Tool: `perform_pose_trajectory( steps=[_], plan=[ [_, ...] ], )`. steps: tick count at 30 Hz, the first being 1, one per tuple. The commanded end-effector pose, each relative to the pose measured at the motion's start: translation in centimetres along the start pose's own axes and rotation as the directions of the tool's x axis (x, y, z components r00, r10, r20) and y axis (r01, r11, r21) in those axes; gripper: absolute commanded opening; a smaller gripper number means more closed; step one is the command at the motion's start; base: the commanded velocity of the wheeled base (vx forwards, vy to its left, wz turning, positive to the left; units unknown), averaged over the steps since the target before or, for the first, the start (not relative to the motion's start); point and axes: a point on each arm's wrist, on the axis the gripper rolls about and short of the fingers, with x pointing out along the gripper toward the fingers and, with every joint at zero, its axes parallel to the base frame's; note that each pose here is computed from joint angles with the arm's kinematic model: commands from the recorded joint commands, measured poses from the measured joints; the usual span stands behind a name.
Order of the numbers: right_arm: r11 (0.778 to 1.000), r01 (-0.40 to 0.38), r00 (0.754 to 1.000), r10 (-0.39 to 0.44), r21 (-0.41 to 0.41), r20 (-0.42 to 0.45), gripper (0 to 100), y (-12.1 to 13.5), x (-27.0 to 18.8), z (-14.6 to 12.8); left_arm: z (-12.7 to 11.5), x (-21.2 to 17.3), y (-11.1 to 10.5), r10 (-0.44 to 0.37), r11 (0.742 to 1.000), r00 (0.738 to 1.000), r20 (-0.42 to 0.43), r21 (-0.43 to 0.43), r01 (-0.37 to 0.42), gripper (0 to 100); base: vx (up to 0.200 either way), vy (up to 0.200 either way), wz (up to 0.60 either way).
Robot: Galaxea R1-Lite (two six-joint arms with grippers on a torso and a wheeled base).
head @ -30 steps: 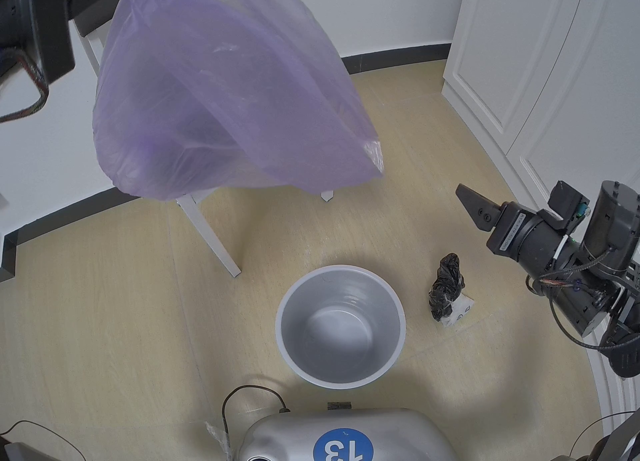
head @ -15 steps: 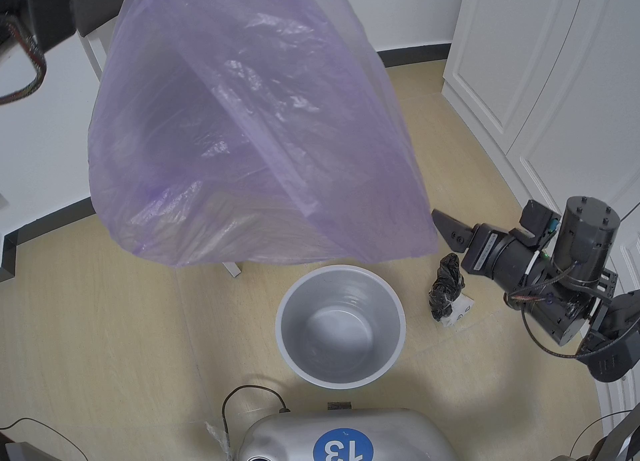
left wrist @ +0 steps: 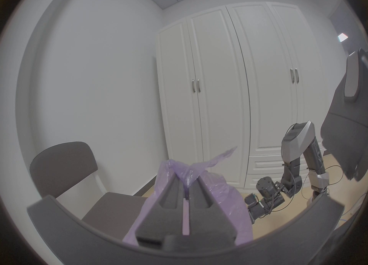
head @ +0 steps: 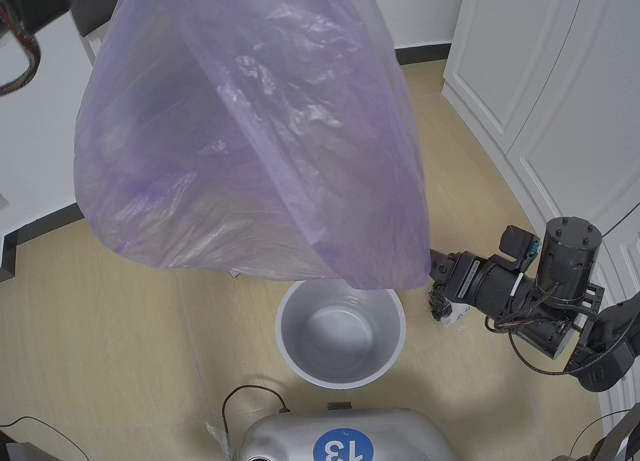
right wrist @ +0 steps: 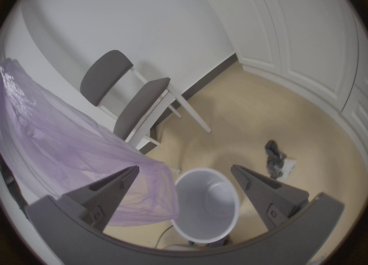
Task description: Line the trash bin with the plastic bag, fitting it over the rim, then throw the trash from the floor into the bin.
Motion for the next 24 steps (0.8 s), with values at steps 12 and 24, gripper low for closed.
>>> perform_pose_trajectory(
  steps=[12,24],
  plan=[
    [0.988,-0.125,0.992,0.125,0.090,0.012,100,-0.2,1.7,-0.8,1.0,0.6,-0.6,-0.025,0.999,0.998,0.052,-0.025,0.027,0,0.000,0.000,0.00],
    [0.979,-0.181,0.984,0.179,0.090,0.027,100,0.5,2.4,-1.0,1.2,0.8,-0.6,-0.025,0.999,0.998,0.057,-0.028,0.027,0,0.000,0.000,0.00]
  ],
)
